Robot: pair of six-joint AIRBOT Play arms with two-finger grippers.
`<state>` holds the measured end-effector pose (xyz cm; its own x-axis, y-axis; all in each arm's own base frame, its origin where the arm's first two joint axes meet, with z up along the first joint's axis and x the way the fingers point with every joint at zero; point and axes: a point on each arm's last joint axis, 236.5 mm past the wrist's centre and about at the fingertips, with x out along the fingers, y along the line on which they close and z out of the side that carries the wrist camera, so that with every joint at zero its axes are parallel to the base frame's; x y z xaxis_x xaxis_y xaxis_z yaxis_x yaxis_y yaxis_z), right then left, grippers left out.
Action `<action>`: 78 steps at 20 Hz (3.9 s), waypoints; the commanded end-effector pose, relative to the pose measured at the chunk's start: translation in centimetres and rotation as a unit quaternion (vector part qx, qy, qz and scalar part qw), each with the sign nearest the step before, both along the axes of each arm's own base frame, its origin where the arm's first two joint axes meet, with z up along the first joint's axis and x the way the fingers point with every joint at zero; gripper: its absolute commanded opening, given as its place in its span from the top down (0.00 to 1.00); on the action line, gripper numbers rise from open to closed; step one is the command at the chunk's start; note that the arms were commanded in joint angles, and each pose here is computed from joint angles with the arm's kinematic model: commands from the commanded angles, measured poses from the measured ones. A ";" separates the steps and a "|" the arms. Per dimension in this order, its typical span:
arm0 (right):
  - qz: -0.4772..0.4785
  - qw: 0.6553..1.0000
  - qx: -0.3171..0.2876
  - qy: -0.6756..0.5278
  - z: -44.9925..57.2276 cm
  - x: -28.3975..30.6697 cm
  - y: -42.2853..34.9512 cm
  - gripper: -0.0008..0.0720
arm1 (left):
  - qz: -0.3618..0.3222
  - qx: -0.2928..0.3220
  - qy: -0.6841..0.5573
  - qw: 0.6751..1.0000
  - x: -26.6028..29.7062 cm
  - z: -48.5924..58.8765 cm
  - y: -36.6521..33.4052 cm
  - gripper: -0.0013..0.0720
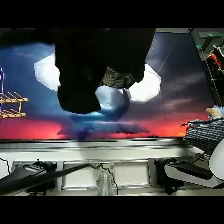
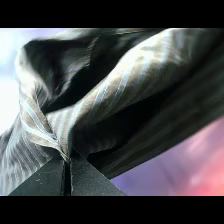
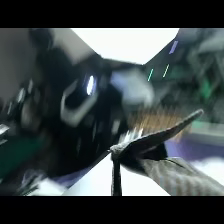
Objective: Fold the clothes and pants, and hang the long-sleeved shirts on hangers.
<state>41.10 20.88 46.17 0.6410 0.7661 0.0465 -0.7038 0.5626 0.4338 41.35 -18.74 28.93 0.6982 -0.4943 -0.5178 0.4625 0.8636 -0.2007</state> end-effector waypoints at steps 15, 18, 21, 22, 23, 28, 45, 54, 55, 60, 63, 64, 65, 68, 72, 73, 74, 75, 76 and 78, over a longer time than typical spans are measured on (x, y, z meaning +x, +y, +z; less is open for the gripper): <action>0.087 0.896 -0.362 0.241 -28.3 -2.2 8.7 0.95 | 0.195 -0.195 0.141 0.951 -2.8 -16.5 11.7 0.45; 0.087 0.900 -0.362 0.228 -28.0 -1.9 8.9 0.95 | 0.310 -0.173 0.086 0.931 -2.5 -15.5 21.5 0.46; 0.091 0.902 -0.370 0.203 -27.8 -1.5 9.0 0.95 | 0.390 -0.117 0.088 0.909 -3.7 -17.7 29.0 0.49; 0.090 0.903 -0.370 0.198 -27.7 -1.4 9.0 0.95 | 0.408 -0.095 0.096 0.903 -4.4 -18.6 30.8 0.49; 0.092 0.904 -0.373 0.189 -27.6 -1.2 9.1 0.95 | 0.425 -0.075 0.104 0.896 -5.1 -19.5 32.6 0.49; 0.087 0.909 -0.371 0.167 -27.0 -0.6 9.3 0.95 | 0.480 0.016 0.130 0.867 -8.2 -21.9 39.4 0.60; 0.091 0.908 -0.380 0.154 -27.7 -0.3 9.4 0.95 | 0.458 0.221 0.295 0.808 -9.0 -28.1 51.1 0.56; 0.091 0.906 -0.375 0.174 -28.0 -0.7 9.3 0.95 | 0.451 0.237 0.285 0.812 -7.4 -30.9 52.7 0.57; 0.090 0.906 -0.373 0.178 -28.0 -0.7 9.3 0.95 | 0.451 0.241 0.284 0.811 -7.4 -31.0 52.9 0.57; 0.088 0.907 -0.370 0.182 -28.0 -0.7 9.3 0.95 | 0.454 0.250 0.263 0.814 -6.6 -30.6 53.6 0.67; 0.087 0.907 -0.367 0.185 -28.0 -0.7 9.3 0.95 | 0.455 0.253 0.251 0.816 -6.1 -30.4 53.9 0.68; 0.088 0.908 -0.366 0.185 -28.0 -0.8 9.4 0.95 | 0.453 0.255 0.248 0.817 -6.0 -30.4 53.9 0.72; 0.088 0.908 -0.365 0.185 -27.9 -0.8 9.4 0.95 | 0.447 0.261 0.248 0.819 -5.9 -30.5 54.0 0.78; 0.086 0.908 -0.363 0.190 -27.9 -0.8 9.4 0.95 | 0.422 0.279 0.256 0.824 -6.0 -31.1 53.9 0.78; 0.086 0.908 -0.361 0.193 -28.0 -0.8 9.4 0.95 | 0.418 0.285 0.255 0.824 -6.0 -31.3 54.1 0.82; 0.086 0.908 -0.361 0.193 -28.0 -0.8 9.4 0.95 | 0.416 0.288 0.254 0.824 -5.9 -31.2 54.1 0.84; 0.085 0.908 -0.361 0.193 -28.0 -0.8 9.4 0.95 | 0.417 0.288 0.252 0.825 -5.8 -31.2 54.2 0.90; 0.084 0.909 -0.359 0.196 -27.9 -0.8 9.4 0.95 | 0.417 0.289 0.249 0.825 -5.7 -31.1 54.2 0.89; 0.083 0.909 -0.357 0.199 -27.9 -0.8 9.4 0.95 | 0.417 0.290 0.245 0.826 -5.6 -31.0 54.3 0.90; 0.084 0.909 -0.355 0.201 -27.9 -1.0 9.4 0.95 | 0.416 0.292 0.237 0.828 -5.1 -30.7 54.1 0.91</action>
